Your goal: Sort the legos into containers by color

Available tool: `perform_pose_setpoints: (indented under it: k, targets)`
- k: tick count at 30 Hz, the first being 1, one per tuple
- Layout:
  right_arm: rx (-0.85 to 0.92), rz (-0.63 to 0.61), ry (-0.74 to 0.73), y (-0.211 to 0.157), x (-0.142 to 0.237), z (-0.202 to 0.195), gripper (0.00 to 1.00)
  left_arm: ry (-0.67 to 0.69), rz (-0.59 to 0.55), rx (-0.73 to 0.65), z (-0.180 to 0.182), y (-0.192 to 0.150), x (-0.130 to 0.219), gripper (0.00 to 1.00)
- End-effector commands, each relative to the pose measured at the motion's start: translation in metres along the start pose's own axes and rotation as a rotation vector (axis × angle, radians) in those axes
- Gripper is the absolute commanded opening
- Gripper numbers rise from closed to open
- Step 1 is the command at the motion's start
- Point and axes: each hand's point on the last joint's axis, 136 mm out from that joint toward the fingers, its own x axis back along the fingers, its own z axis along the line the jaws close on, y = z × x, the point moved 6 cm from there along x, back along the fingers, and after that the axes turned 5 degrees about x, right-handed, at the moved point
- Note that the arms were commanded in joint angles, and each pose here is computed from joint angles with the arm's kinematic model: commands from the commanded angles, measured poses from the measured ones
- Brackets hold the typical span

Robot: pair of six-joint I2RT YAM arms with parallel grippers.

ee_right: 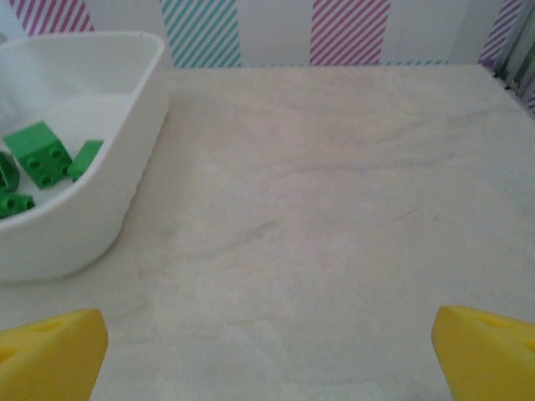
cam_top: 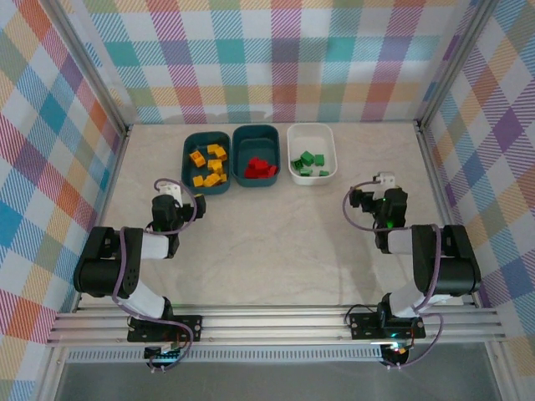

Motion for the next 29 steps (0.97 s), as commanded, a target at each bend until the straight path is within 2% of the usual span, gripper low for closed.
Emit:
perform_pose_setpoints:
  k: [1, 29]
  targets:
    - [-0.037, 0.040, 0.062, -0.0071, 0.0019, 0.0088, 1.00, 0.004, -0.011, -0.024, -0.0040, 0.0065, -0.0024, 1.00]
    - [-0.034, 0.036, 0.061, -0.0071, 0.0031, 0.0094, 1.00, 0.004, -0.010, -0.028, -0.0049, 0.0062, -0.0023, 1.00]
